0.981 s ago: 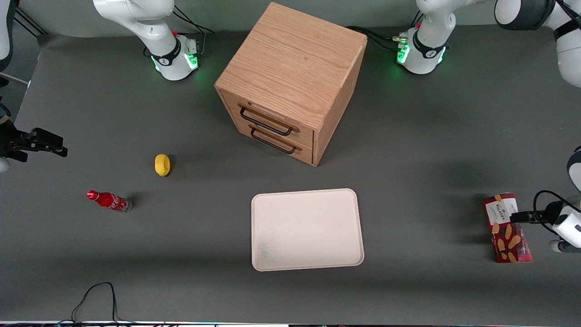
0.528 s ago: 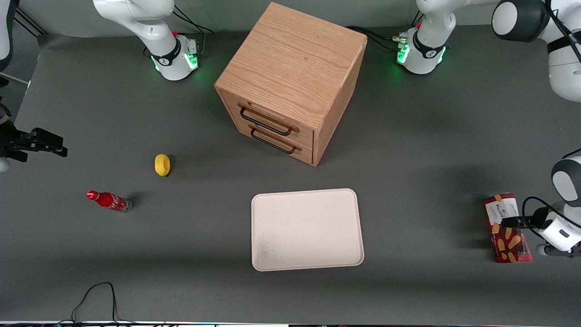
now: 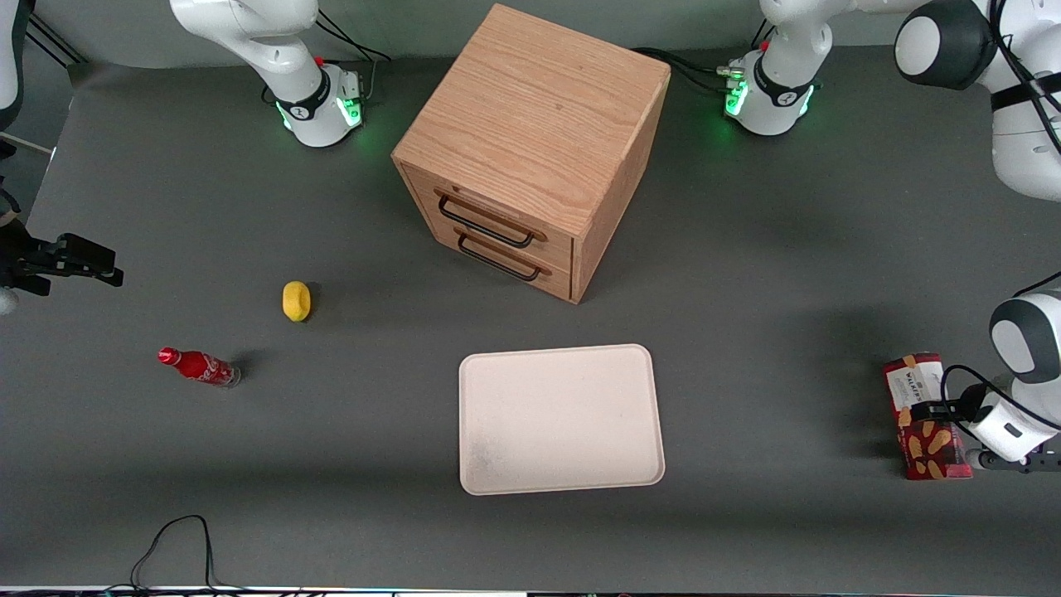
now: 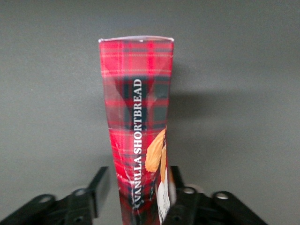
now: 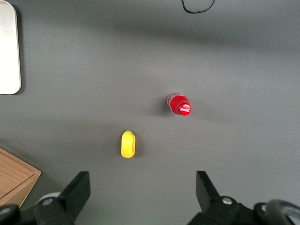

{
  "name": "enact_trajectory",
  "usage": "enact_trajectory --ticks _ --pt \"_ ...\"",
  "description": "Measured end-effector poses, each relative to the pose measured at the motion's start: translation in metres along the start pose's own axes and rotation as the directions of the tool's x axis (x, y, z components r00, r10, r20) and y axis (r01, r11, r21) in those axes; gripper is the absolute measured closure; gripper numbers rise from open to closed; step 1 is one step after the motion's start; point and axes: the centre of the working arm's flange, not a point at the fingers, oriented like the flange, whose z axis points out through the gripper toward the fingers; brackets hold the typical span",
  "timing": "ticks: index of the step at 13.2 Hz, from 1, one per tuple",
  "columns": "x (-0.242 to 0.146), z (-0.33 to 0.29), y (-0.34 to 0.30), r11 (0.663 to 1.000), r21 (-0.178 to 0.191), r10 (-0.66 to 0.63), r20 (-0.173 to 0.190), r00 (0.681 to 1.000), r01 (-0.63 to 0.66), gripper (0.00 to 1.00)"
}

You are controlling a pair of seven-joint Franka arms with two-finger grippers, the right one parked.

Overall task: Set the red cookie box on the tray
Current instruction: 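Lower the left gripper and close it on the shortbread box, then lift the box and carry it toward the white tray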

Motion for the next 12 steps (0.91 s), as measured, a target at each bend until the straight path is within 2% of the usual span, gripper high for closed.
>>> enact_trajectory --ticks 3,5,7,9,12 --pt "0.001 -0.002 0.0 1.0 0.001 0.001 -0.005 1.0 -0.001 0.81" --pt "0.002 -0.004 0.0 1.0 0.002 0.001 -0.009 1.0 -0.001 0.96" --pt "0.003 -0.011 0.0 1.0 0.002 0.001 -0.01 1.0 -0.001 0.96" --pt "0.002 -0.039 0.0 1.0 -0.004 0.001 0.019 1.0 -0.001 0.96" --pt "-0.011 -0.133 -0.001 1.0 -0.01 -0.006 0.069 0.998 0.007 0.96"
